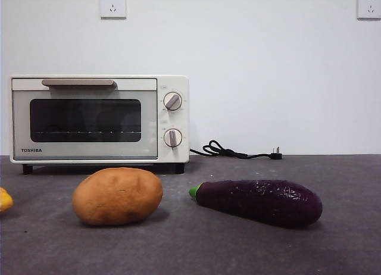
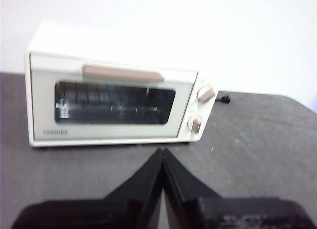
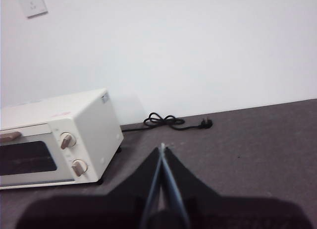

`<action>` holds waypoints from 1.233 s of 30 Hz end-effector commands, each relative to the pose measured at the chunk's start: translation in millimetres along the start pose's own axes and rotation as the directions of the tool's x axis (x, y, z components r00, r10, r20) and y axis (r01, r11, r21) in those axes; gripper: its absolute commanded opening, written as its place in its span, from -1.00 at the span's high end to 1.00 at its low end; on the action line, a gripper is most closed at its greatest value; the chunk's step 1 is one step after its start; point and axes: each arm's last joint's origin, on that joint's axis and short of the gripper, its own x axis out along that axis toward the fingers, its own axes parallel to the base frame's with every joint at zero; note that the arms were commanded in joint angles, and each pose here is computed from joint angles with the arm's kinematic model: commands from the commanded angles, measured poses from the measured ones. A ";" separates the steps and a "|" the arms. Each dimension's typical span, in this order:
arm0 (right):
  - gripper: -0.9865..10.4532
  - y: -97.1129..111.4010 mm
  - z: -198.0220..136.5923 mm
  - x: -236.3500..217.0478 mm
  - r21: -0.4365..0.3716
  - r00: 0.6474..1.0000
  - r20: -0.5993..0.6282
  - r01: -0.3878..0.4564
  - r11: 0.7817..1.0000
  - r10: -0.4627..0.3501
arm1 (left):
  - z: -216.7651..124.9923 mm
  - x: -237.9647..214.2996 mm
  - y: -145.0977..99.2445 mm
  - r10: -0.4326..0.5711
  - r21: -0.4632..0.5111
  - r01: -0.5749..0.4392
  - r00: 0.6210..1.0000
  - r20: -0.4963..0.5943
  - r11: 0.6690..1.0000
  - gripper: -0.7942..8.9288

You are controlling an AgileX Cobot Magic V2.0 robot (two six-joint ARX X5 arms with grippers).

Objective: Take the eggplant from the table,put the eggplant in the oven

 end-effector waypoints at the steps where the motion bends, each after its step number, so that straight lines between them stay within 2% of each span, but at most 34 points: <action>1: 0.84 4.2 20.8 2.6 0.007 1.000 -0.018 -0.024 1.000 0.024 | 17.2 0.5 -4.2 -0.018 -0.003 0.018 1.000 0.008 1.000 0.85; 7: 0.84 12.7 62.7 13.9 -0.024 0.991 -0.105 -0.091 0.996 0.088 | 58.6 4.2 -13.4 -0.076 0.010 0.076 0.997 -0.003 0.997 0.85; 13: 0.84 20.4 99.1 30.5 -0.039 0.961 -0.216 -0.184 0.982 0.172 | 101.2 8.3 -23.2 -0.094 0.085 0.097 0.994 -0.048 0.992 0.85; 17: 0.84 24.8 118.3 42.5 -0.008 0.932 -0.278 -0.246 0.969 0.234 | 127.0 12.0 -29.7 -0.113 0.119 0.120 0.992 -0.064 0.986 0.85; 21: 0.84 29.8 136.1 50.8 0.029 0.896 -0.301 -0.333 0.942 0.326 | 148.7 16.3 -35.7 -0.137 0.139 0.144 0.989 -0.063 0.980 0.85; 26: 0.84 33.8 153.6 55.5 0.043 0.881 -0.318 -0.356 0.934 0.351 | 165.8 22.9 -40.3 -0.160 0.151 0.167 0.985 -0.061 0.974 0.85; 33: 0.80 43.2 156.5 59.9 0.085 0.799 -0.396 -0.458 0.885 0.452 | 167.1 37.4 -38.4 -0.165 0.156 0.179 0.981 -0.097 0.971 0.85; 37: 0.43 50.4 154.7 62.7 0.126 0.738 -0.428 -0.523 0.843 0.521 | 165.7 45.0 -36.1 -0.161 0.155 0.178 0.980 -0.116 0.972 0.85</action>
